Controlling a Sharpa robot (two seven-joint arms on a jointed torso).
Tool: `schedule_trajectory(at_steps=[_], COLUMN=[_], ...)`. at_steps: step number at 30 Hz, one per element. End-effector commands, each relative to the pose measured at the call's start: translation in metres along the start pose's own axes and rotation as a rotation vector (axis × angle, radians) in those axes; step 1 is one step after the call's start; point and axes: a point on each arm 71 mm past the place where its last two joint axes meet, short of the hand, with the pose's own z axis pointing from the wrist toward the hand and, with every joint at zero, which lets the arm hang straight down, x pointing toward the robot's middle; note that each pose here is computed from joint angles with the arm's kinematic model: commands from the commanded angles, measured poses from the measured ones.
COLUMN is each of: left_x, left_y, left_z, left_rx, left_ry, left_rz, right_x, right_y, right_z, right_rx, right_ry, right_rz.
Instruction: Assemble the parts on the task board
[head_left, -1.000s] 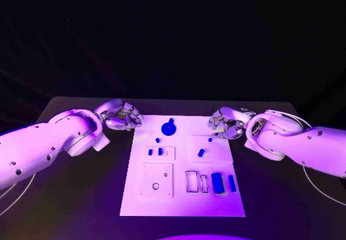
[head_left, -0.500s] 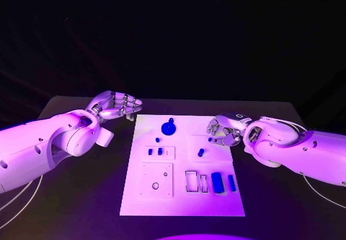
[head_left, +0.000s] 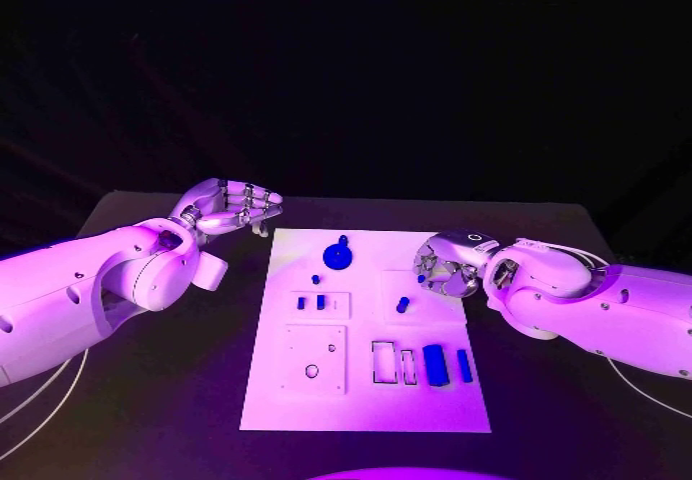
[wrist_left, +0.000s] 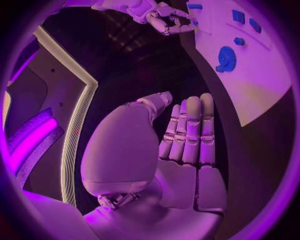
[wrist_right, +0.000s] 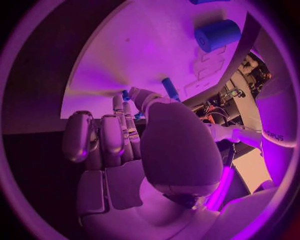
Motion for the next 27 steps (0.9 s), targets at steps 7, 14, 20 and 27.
schedule_trajectory(at_steps=[7,14,20,27], left_x=[0.0011,0.0013,0.0016,0.0038], left_y=[-0.0030,-0.0030,-0.0029,-0.0033], left_z=[0.0001,0.0000,-0.0001,0.0003], left_rx=[0.023,0.022,0.020,0.023], left_ry=[-0.002,-0.001,0.002,0.019], left_rz=[-0.016,-0.013,-0.012,-0.009], right_x=[0.008,0.012,0.014,0.016], right_y=[0.001,0.002,0.003,0.005], right_z=[0.004,0.005,0.006,0.006], right_rx=[0.010,0.009,0.009,0.007], right_ry=[0.028,0.034,0.037,0.043], right_rz=[-0.039,-0.041,-0.041,-0.054])
